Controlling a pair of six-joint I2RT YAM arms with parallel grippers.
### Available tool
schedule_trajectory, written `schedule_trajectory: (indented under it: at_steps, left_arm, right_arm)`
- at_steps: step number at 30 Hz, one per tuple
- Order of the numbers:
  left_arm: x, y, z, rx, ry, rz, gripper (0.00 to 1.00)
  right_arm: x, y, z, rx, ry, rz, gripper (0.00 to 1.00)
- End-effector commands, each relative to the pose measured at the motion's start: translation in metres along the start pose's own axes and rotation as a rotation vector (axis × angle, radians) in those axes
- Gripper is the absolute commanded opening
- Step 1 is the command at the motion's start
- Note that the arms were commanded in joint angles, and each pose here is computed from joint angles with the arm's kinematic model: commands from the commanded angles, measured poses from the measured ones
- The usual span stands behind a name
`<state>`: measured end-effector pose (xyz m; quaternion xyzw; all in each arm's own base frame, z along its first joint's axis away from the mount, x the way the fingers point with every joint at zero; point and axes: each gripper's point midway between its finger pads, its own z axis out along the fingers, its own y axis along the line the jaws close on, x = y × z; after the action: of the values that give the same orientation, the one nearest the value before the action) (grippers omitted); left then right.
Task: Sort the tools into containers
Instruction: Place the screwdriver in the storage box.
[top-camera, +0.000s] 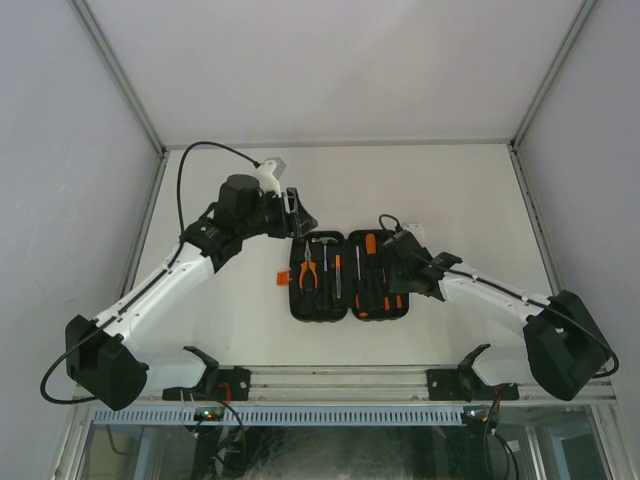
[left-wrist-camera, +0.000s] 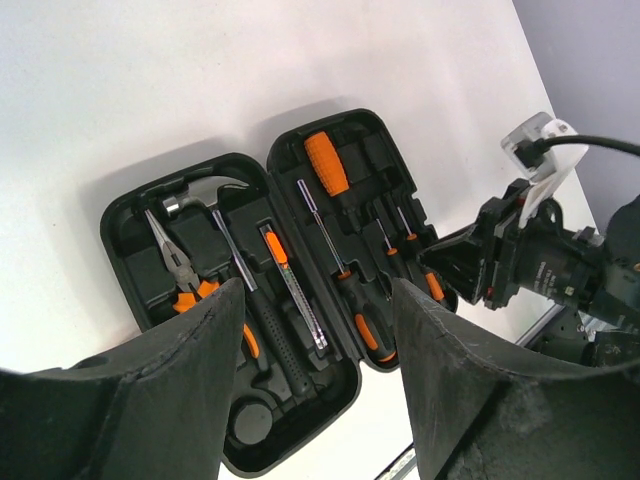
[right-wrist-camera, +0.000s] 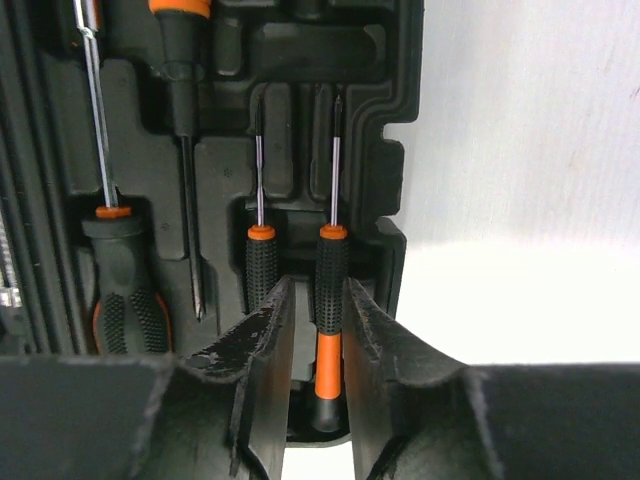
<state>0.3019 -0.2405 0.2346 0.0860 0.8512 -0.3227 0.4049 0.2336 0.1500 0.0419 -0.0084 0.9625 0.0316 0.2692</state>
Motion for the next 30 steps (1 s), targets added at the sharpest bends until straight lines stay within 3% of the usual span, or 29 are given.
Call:
schedule_trajectory:
  at_steps: [1, 12, 30]
  left_arm:
    - [-0.015, -0.009, -0.003, 0.033, -0.034, 0.016, 0.64]
    - [-0.015, -0.009, -0.001, 0.033, -0.031, 0.013, 0.64]
    - [-0.014, -0.009, 0.000, 0.037, -0.023, 0.012, 0.63]
  right_arm:
    - [-0.030, 0.013, -0.019, -0.117, -0.056, 0.057, 0.22]
    - [-0.025, 0.015, -0.014, -0.147, 0.039, 0.052, 0.12]
    - [-0.013, 0.006, 0.000, -0.054, 0.103, 0.021, 0.11]
